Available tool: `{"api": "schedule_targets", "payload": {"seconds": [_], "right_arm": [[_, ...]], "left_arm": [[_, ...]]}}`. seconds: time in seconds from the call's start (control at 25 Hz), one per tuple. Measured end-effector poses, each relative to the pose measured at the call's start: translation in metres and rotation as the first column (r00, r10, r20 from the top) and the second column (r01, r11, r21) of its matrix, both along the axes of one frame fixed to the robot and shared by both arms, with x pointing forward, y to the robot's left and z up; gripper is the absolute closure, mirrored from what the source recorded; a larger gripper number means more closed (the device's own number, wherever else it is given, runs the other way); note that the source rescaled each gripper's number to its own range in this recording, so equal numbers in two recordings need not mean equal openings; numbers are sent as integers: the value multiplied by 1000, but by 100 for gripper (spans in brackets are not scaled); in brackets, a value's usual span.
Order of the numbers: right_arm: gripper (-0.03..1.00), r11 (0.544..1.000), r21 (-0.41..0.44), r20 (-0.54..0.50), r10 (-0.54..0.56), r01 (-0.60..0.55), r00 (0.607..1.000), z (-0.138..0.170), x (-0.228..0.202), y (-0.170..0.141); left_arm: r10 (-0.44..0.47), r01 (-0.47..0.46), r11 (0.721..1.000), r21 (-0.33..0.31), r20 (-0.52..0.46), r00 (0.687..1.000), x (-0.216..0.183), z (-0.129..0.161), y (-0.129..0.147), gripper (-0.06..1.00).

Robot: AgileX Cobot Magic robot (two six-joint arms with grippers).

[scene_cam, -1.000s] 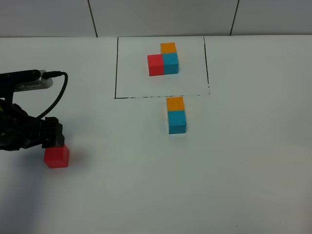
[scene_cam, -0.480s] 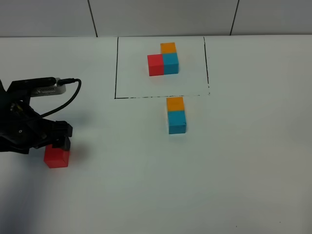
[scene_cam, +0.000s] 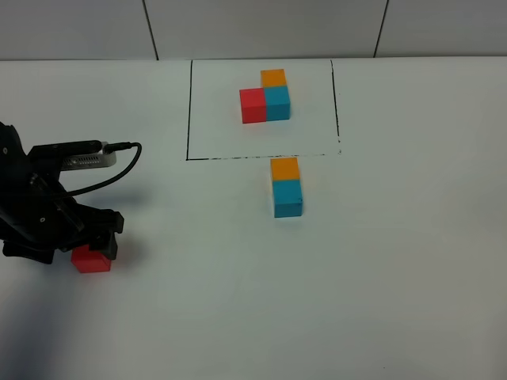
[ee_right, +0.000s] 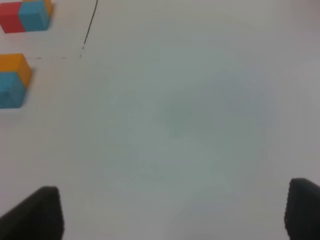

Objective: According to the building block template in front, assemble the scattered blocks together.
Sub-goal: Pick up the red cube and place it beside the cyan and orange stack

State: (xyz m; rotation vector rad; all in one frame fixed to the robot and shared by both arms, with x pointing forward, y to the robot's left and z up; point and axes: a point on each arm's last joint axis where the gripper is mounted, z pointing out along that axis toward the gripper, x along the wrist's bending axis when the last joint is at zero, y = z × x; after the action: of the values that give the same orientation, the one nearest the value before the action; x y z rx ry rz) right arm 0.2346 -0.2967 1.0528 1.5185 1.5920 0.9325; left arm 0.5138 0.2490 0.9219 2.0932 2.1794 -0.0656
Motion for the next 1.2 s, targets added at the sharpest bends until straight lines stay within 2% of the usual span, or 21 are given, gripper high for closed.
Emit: {"api": "schedule_targets", "payload": {"seconds": [0.28,0.88,0.96,1.04,1.16,1.2], "right_arm": [[17,1000,0,0,0,0,1000,0,0,0],[17,1000,0,0,0,0,1000,0,0,0],[17,1000,0,0,0,0,1000,0,0,0],[17,1000,0,0,0,0,1000,0,0,0],[17,1000,0,0,0,0,1000,0,0,0],[17,1000,0,0,0,0,1000,0,0,0]], "left_arm": [[0,0,1000,0,-3,1000,0,-1,0,13],[4,-3,1000,15,-74,997,4,-30,0,20],[5,-4,1000,15,-78,997,4,-31,0,27],[7,-6,1000,15,-78,997,4,-31,0,39],[20,-19,1000,15,-81,997,4,-31,0,70],[25,-24,1000,14,-82,996,4,-31,0,86]]}}
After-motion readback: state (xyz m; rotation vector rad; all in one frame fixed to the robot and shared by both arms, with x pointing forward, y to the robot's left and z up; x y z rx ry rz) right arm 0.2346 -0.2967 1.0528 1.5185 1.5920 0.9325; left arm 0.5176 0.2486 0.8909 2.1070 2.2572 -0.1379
